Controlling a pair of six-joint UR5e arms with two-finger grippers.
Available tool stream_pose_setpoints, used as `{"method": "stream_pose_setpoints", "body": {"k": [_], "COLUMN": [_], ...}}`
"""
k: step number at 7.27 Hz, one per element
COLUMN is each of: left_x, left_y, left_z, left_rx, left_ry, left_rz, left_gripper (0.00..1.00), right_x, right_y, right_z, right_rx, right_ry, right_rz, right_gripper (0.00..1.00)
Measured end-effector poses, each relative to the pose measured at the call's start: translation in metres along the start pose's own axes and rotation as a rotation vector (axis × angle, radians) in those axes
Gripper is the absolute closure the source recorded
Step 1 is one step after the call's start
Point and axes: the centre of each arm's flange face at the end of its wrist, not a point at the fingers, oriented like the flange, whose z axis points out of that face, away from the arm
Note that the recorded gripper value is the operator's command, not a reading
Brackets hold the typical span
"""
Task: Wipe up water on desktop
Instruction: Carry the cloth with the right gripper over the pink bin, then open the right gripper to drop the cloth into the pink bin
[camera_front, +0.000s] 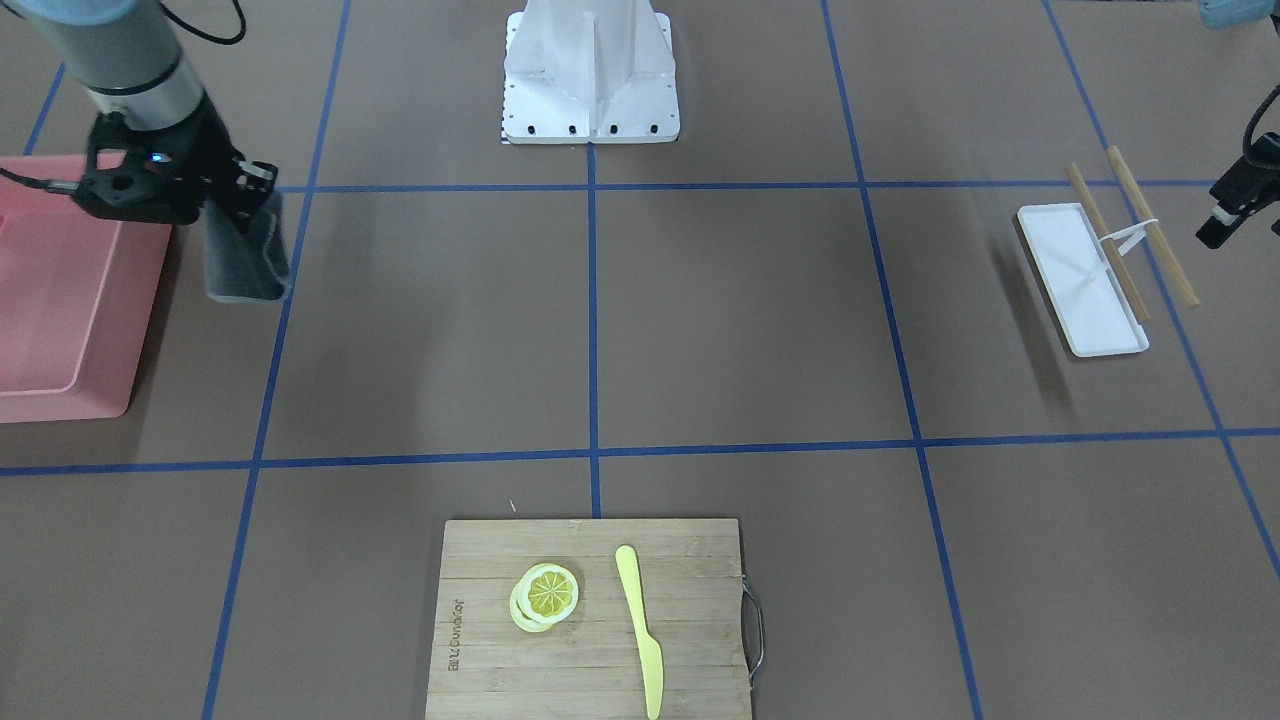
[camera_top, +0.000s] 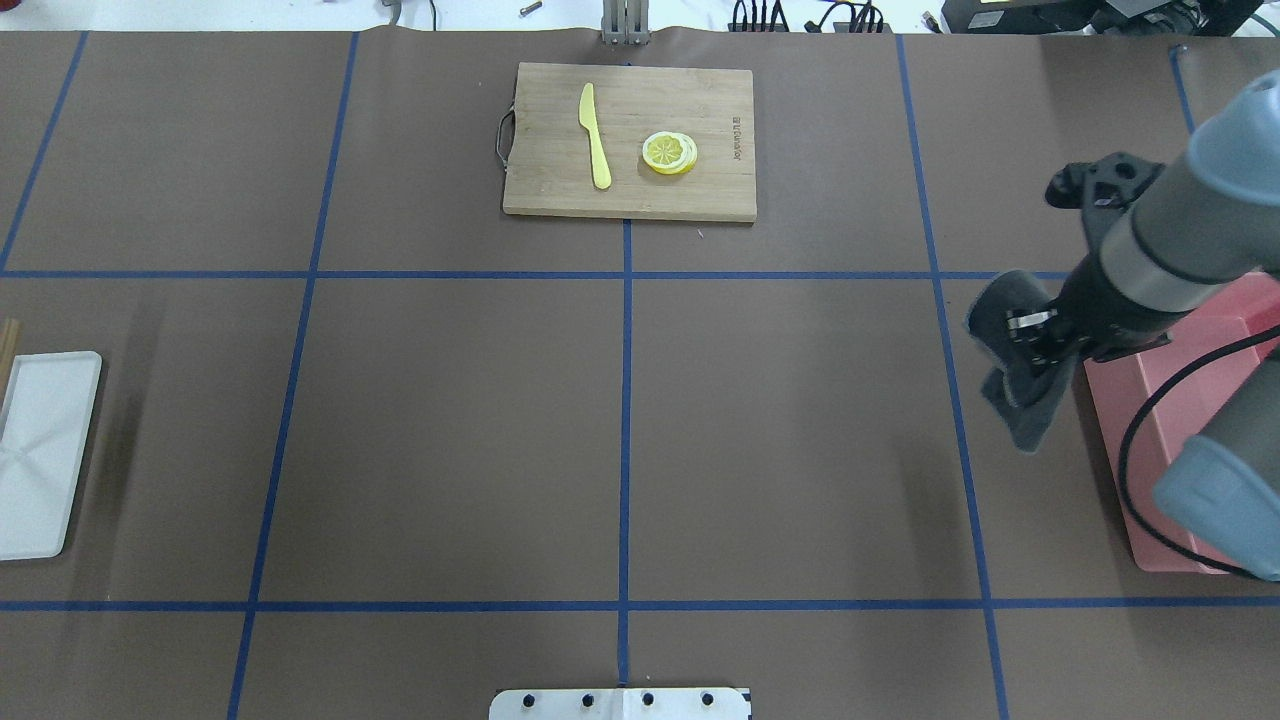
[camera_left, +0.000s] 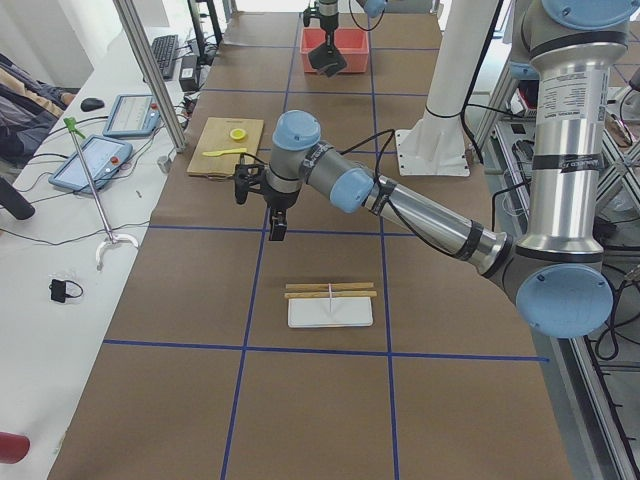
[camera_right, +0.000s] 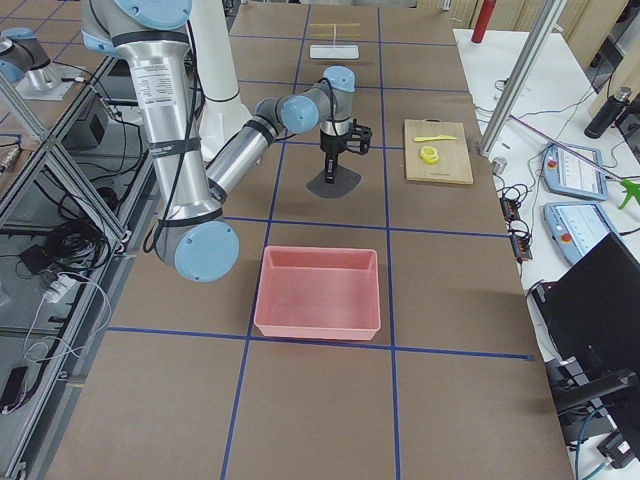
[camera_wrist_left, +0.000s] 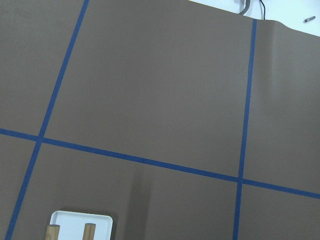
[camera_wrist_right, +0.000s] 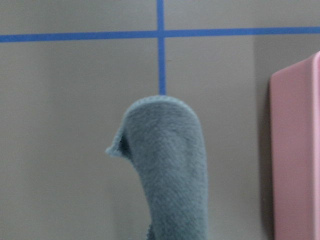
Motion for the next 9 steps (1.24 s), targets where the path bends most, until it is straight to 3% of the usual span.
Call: {"method": "stream_pose_setpoints", "body": {"k": [2, 4, 5, 7, 9], "left_x": [-0.034, -0.054, -0.058, -0.068, -0.071], "left_y": [0.017, 0.027, 0.028, 0.033, 0.038], "left_z": [0.005, 0.005, 0.006, 0.011, 0.010], "left_rx": [-0.027, -0.041, -0.044, -0.059, -0.063], "left_ry": [-0.030, -0.045, -0.048, -0.057, -0.059], "left_rz": [0.125, 0.162, 0.163, 0.150, 0.146], "left_gripper": [0.02, 0.02, 0.02, 0.02, 0.02], "right_x": [0.114, 0.201, 0.233, 0.270, 0.283], "right_y": [-0.012, -0.002, 0.007, 0.013, 0.013], "right_z": [-0.013, -0.013, -0.003, 0.027, 0.042], "right_rx": [0.000, -0.019, -0.052, -0.119, -0.141], "right_ry": [0.029, 0.064, 0.080, 0.080, 0.043], "right_rz": [-0.070, -0.139, -0.163, -0.186, -0.196], "right_gripper": [1.00, 1.00, 1.00, 1.00, 1.00]}}
